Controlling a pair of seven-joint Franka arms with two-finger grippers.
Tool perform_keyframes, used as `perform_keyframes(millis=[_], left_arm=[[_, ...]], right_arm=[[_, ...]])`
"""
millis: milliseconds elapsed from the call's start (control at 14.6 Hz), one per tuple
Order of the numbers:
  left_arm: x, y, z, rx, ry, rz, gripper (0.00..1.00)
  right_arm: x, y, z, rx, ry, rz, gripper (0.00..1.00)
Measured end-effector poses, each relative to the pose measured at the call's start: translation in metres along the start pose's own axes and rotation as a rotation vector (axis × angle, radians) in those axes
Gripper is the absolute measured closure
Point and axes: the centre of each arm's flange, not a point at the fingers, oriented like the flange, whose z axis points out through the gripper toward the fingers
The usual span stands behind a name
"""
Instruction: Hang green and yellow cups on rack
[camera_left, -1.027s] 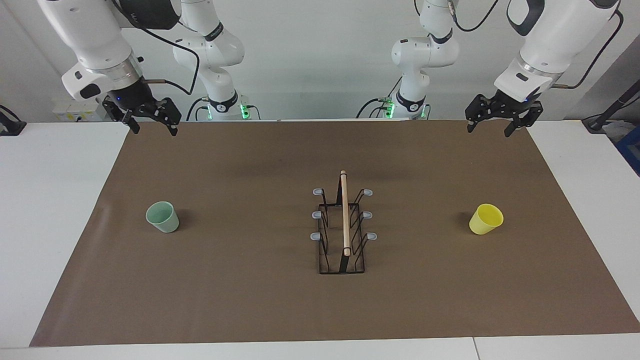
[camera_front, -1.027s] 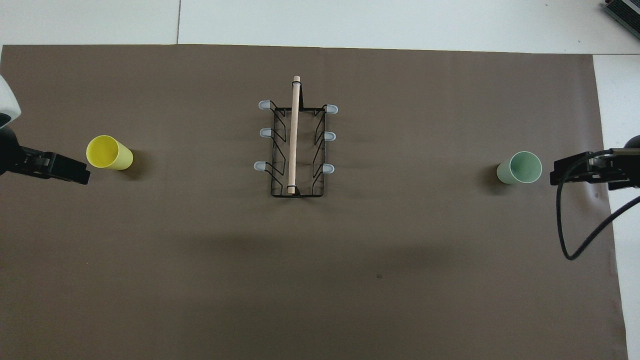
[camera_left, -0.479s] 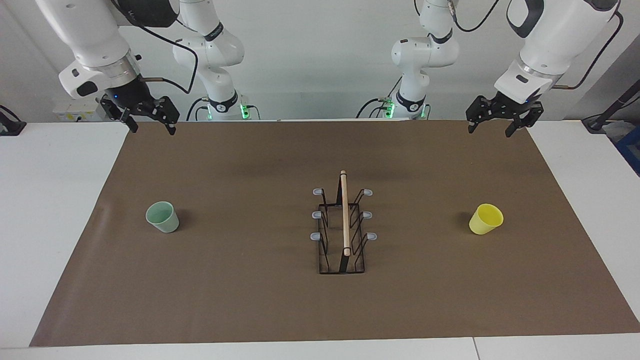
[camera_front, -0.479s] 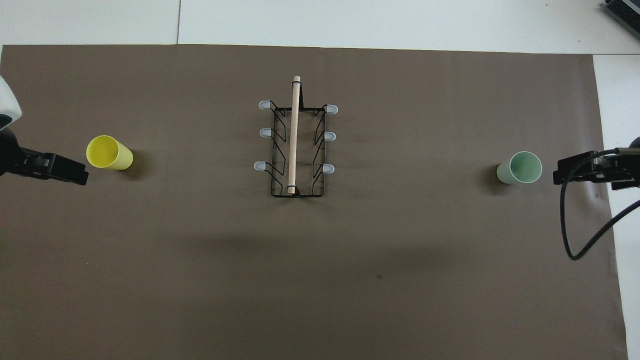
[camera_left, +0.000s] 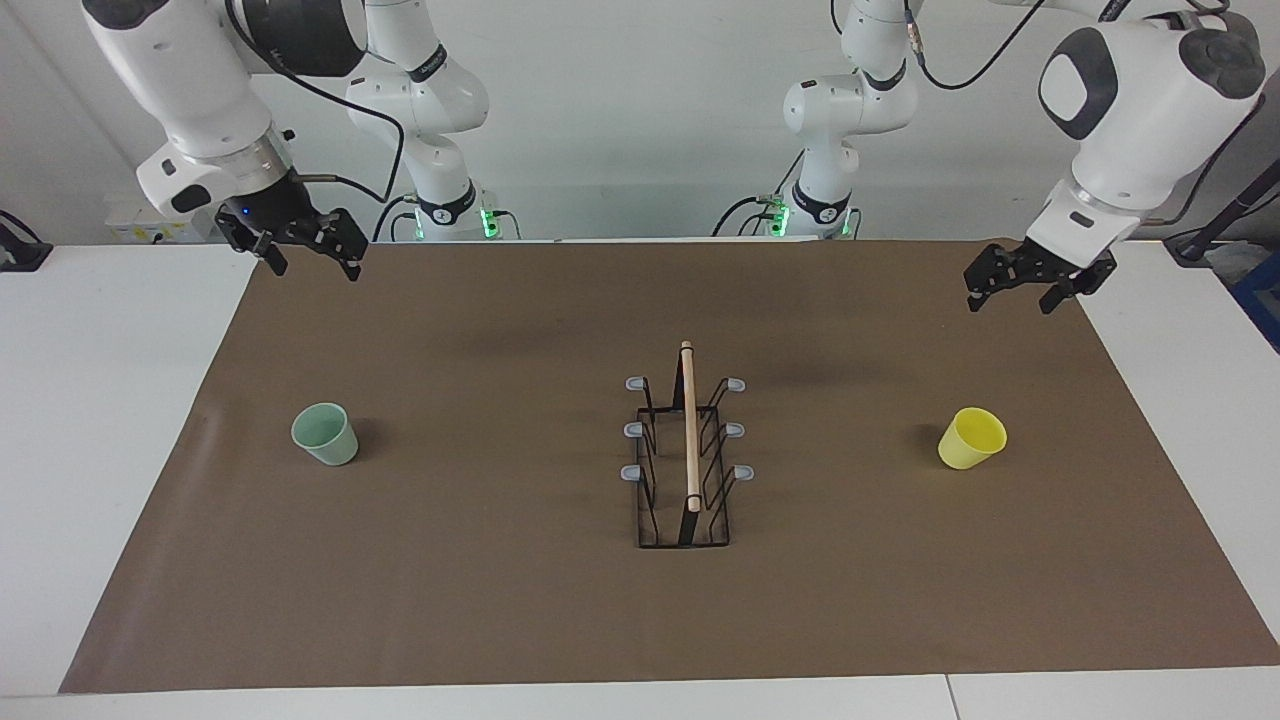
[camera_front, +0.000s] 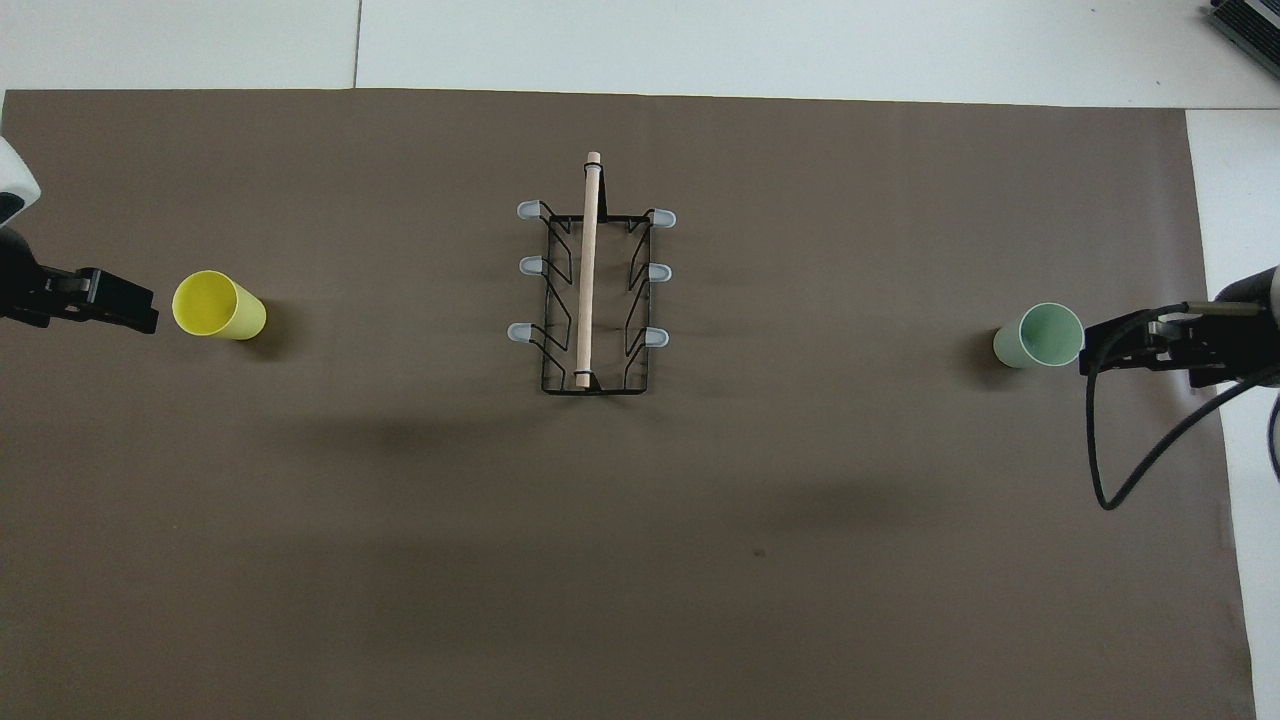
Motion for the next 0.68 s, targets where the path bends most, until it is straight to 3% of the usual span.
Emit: perform_keyframes(millis=[205, 411, 685], left_arm=[[0.025, -0.023, 0.030, -0.007, -0.023, -0.130, 0.00], [0.045, -0.043, 0.046, -0.015, -0.030, -0.307, 0.00], [0.082, -0.073, 0.069, -0.023, -0.031, -0.551, 0.00]], right_arm=[[0.031, -0.002, 0.034, -0.019, -0.033, 0.004, 0.00], [0.086, -0.009, 0.090, -0.080, -0.080, -0.014, 0.00], [0.140, -0.022, 0.161, -0.217, -0.141, -0.177, 0.00]])
